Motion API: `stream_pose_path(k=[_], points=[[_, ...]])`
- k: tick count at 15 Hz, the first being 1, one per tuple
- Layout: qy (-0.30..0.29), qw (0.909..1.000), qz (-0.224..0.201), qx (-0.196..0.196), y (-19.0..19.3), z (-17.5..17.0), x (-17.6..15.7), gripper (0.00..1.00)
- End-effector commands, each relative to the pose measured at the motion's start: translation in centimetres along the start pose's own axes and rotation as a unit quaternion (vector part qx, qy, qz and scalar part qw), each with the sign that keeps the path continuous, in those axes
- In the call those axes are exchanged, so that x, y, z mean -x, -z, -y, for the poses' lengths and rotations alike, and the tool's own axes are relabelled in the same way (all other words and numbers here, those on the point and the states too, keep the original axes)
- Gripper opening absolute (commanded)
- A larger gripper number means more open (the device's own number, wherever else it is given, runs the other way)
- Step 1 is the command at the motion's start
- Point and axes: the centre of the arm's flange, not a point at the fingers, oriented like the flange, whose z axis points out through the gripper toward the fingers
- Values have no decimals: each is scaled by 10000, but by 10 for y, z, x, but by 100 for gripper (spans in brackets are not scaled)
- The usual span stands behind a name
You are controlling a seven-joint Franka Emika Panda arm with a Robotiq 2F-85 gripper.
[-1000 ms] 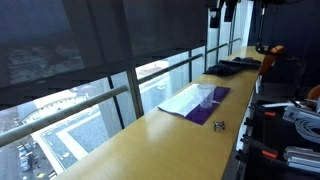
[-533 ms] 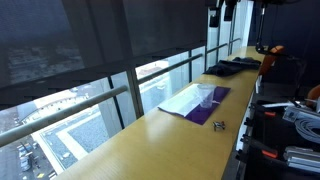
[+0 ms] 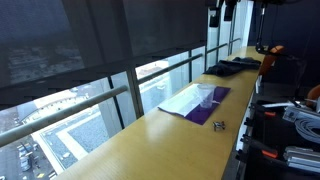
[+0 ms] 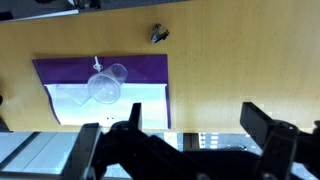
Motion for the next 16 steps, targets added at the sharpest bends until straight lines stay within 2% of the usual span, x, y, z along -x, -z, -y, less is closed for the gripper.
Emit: stream_pose_path(k=[1,11,14,16], points=[[0,10000,0,0,0,0,0,100],[0,10000,0,0,0,0,0,100],[-25,10000,-17,-9,-1,11,-8,100],[-223,9997,-62,44,-8,9,-26,100]])
